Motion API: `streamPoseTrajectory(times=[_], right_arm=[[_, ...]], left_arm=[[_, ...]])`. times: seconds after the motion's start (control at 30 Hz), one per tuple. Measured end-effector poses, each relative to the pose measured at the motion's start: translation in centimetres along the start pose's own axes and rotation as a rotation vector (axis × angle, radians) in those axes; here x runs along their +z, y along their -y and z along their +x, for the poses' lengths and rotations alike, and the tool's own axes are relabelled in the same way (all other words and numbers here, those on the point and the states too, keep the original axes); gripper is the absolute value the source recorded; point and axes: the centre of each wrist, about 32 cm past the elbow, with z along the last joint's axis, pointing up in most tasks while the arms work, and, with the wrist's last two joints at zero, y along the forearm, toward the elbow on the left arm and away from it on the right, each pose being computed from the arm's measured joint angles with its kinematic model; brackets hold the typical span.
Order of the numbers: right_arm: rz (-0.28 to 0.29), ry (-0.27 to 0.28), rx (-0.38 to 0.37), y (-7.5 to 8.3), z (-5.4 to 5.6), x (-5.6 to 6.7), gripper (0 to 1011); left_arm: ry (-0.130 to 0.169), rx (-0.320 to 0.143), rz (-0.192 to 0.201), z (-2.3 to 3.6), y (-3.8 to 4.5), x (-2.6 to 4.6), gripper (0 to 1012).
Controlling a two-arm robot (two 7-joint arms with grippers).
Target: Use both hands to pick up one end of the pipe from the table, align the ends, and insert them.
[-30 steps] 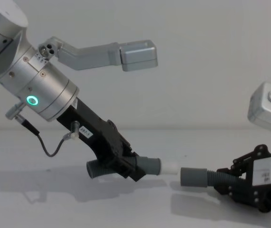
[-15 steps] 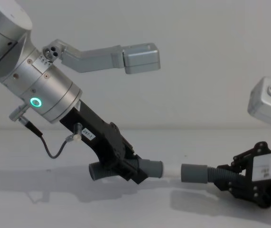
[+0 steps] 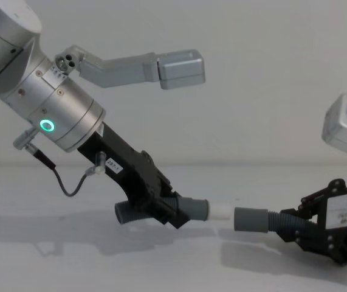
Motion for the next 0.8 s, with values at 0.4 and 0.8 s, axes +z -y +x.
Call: streamPoseTrajectory(times=[0.4,0.8], right_arm=[[0.013,0.000,0.008,0.29,0.07,-0.04,239],[0.023,-0.010,0.012,0.55,0.09,-0.15,239]], left_arm=[[0.014,0.009,-0.015,0.06,-0.26,0.43,360],[0.019,0.009,-0.020,-0.05,-0.31,0.63,360]])
